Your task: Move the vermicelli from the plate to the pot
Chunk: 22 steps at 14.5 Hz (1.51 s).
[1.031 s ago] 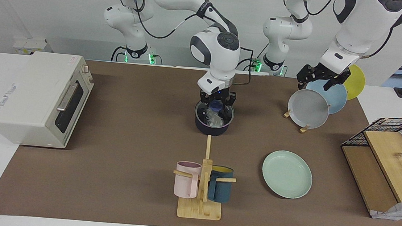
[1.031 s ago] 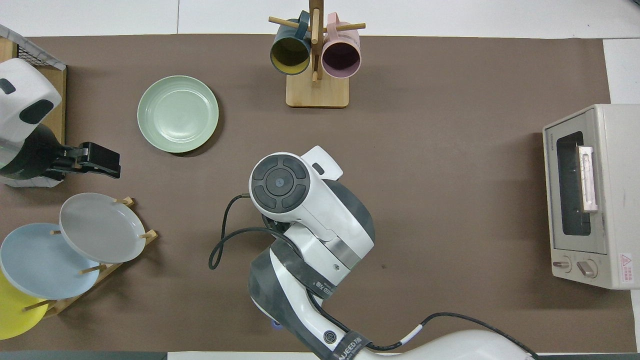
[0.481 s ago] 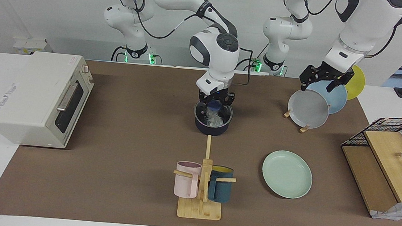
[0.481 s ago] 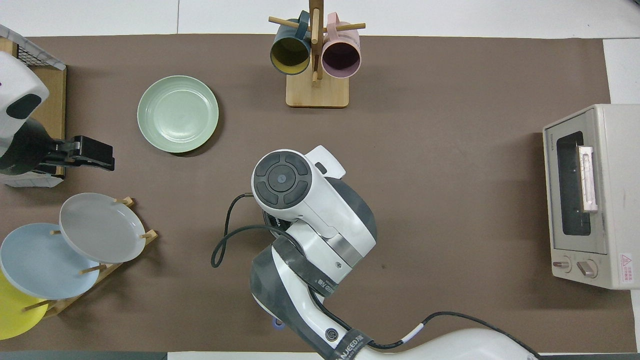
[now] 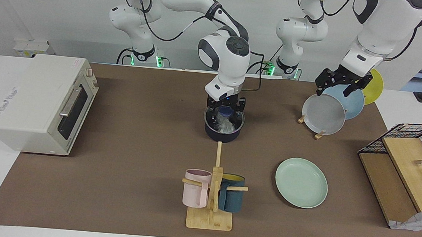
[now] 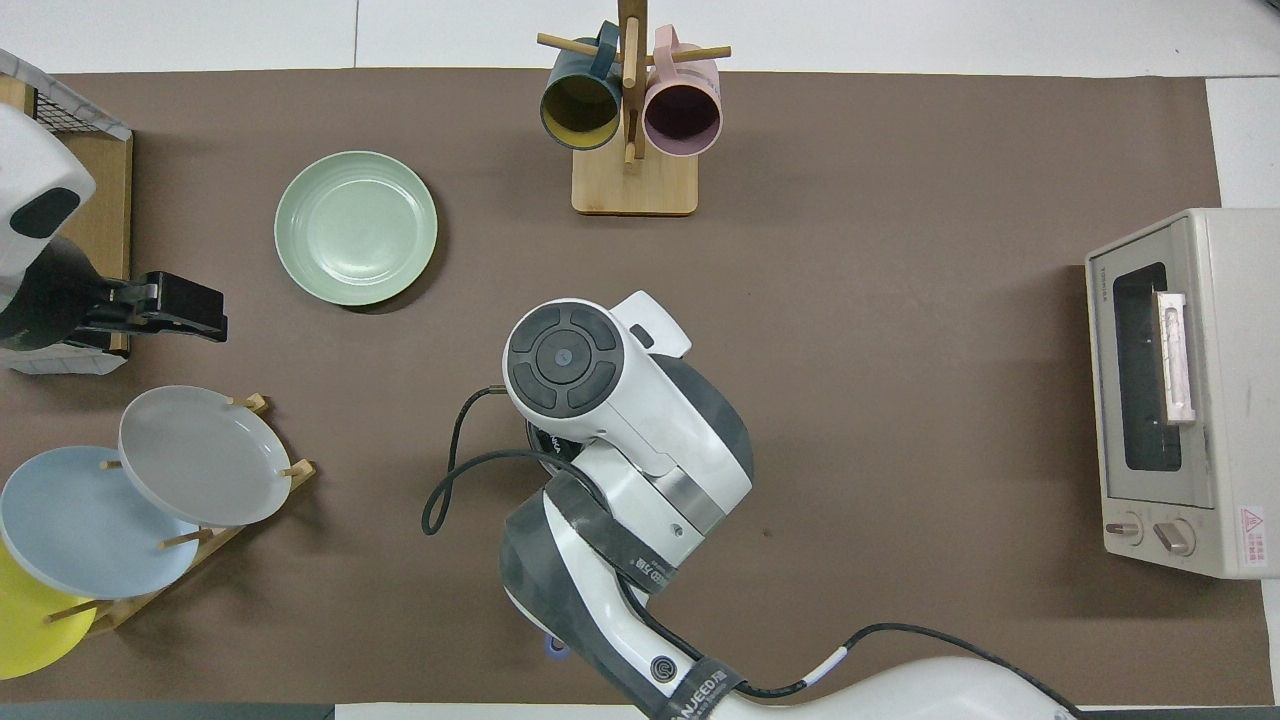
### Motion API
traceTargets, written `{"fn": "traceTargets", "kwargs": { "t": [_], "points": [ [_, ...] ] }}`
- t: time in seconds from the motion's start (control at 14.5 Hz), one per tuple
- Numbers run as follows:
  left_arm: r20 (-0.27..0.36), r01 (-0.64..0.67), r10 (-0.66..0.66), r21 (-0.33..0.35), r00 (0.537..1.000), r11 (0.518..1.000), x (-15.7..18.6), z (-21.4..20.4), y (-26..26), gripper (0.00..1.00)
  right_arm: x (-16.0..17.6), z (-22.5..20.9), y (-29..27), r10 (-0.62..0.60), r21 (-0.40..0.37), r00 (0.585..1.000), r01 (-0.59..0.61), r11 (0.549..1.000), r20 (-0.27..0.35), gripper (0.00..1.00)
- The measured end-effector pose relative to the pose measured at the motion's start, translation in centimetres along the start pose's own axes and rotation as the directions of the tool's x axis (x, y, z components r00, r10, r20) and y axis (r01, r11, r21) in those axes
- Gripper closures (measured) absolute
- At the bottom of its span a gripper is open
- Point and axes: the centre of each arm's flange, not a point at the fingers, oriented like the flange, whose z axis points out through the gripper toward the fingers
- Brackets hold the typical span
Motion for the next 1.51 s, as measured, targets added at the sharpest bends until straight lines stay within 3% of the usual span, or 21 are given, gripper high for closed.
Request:
{"fn": "traceTargets", "kwargs": {
  "t": [0.28,0.62,0.96,1.31,1.51],
  "points": [
    [0.0,0.001,-0.001,0.0,1.0,1.0,0.0,0.0,0.0,0.0,4.6,-4.9,6.7,0.049,-0.006,0.999,-0.049,0.999,-0.012,0.0],
    [0.0,0.005,-0.005,0.0,1.0,1.0,0.0,0.0,-0.3,0.0,7.9,-12.7,20.8,-0.034,-0.052,0.999,0.036,0.998,0.037,0.0],
    [-0.001,0.008,-0.008,-0.001,1.0,1.0,0.0,0.0,-0.4,0.0,7.7,-18.1,33.1,-0.081,-0.064,0.992,0.087,0.994,0.092,0.0],
    [-0.001,0.008,-0.008,-0.001,1.0,1.0,0.0,0.0,-0.4,0.0,7.6,-16.7,39.6,-0.122,-0.053,0.982,0.13,0.99,0.141,0.0],
    [-0.001,0.008,-0.008,-0.001,1.0,1.0,0.0,0.0,-0.4,0.0,7.7,-17.0,42.6,-0.109,-0.046,0.985,0.116,0.992,0.133,0.0]
  ]
}}
